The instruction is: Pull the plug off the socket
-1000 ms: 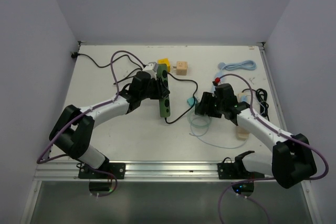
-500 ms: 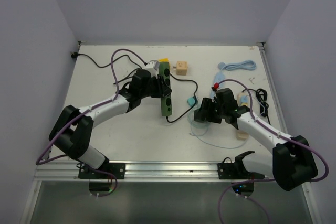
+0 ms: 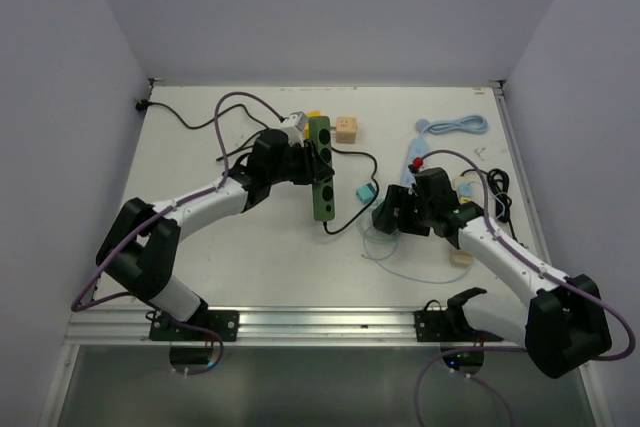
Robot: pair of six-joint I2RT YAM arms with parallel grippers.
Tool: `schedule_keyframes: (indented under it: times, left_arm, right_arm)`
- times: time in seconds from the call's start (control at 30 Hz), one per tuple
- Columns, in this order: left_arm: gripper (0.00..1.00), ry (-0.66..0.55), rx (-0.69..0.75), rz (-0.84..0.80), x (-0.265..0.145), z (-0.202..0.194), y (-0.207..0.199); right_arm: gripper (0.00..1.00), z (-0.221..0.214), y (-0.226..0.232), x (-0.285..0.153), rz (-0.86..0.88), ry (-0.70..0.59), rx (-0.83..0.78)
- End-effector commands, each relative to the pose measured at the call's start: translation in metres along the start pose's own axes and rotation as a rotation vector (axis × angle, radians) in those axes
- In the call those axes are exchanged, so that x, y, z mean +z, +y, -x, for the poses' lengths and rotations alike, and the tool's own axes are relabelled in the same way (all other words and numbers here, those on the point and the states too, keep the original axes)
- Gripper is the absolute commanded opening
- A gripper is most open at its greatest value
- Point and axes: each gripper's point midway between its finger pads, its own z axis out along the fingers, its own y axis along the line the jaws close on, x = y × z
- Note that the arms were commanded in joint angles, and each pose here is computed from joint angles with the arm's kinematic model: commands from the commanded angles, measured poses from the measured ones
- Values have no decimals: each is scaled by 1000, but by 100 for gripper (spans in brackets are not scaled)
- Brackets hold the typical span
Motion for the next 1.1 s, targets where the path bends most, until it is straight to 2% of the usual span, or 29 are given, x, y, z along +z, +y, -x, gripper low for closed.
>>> schedule_keyframes:
  times: [0.0,0.13,0.3,0.57,0.8,1.07]
  left_arm:
    - [0,-118,15,-142,-3,48,-43]
    - [0,-127,3,-179,-5,55,-54]
    - [0,-138,-22,-240,-6,62,-70]
    - [0,-131,-63,-340,4,64,-108]
    - [0,-58,-68,-437,42,40,-158]
    - [0,16,-93,-536,92,7,-205]
  right_arm:
    - [77,30,10,-26,-10,-112,-23]
    - [78,48,14,-51,-26,-191,-31]
    - [77,55,6,-70,-92,-227,-50]
    - [73,82,-8,-117,-187,-451,33]
    - [75,103,-10,-166,-209,-629,93]
    - [76,105,-19,-185,-246,-695,123]
